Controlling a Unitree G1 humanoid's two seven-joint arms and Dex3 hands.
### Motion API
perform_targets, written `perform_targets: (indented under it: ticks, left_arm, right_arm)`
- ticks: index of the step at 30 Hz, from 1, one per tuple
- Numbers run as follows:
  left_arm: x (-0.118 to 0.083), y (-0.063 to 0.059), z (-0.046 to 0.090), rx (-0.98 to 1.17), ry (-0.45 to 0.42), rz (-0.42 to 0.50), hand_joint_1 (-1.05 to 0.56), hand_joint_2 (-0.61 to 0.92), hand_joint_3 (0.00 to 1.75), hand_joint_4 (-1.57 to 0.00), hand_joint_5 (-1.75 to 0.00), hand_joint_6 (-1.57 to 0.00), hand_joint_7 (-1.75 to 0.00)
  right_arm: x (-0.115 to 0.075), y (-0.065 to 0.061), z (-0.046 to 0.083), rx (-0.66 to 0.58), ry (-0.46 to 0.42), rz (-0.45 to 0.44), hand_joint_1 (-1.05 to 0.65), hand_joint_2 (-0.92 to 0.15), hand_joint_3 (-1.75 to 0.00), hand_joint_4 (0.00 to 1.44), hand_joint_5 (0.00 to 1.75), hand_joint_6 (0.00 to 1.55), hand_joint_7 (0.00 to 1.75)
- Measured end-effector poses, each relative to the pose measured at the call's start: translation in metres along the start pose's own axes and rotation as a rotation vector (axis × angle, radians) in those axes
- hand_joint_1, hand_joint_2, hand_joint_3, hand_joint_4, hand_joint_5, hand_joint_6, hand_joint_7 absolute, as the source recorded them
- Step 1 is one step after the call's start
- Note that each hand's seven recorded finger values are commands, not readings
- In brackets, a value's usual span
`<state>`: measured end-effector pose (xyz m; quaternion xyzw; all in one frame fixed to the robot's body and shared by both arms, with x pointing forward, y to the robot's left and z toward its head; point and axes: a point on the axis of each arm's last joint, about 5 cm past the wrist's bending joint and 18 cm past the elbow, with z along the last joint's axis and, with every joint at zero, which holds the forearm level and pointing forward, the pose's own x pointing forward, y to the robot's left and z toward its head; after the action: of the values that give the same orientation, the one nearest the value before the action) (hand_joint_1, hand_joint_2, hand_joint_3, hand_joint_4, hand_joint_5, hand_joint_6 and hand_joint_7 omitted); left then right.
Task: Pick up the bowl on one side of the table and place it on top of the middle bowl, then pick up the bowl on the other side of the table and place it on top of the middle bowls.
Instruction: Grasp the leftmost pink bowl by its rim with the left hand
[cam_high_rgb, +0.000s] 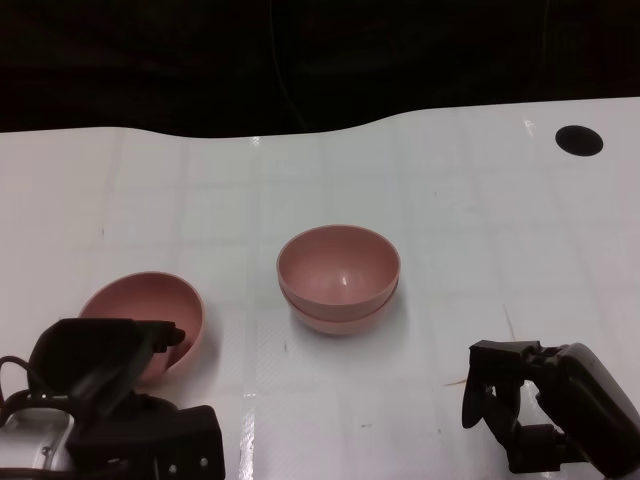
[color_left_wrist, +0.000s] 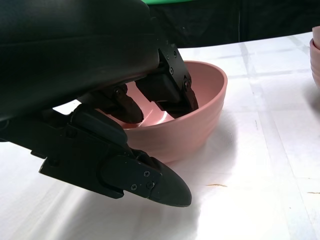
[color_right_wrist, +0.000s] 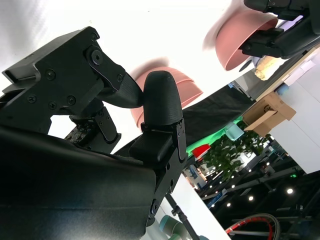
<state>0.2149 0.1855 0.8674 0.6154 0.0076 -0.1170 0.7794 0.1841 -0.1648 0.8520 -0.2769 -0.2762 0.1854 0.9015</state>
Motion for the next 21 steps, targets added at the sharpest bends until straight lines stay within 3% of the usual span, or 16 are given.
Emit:
perform_targets:
  ticks: [21]
  left_arm:
    - [0.0055,-0.0078,0.0011,-0.012,-0.019,0.002,-0.56,0.92,0.08,-0.82,-0.03,-0.83,-0.02]
  right_arm:
    - [-0.0006,0.0005,0.0006,0.002,0.005,0.008,-0.12,-0.45,-1.35,0.87,1.75,0.70,1.64]
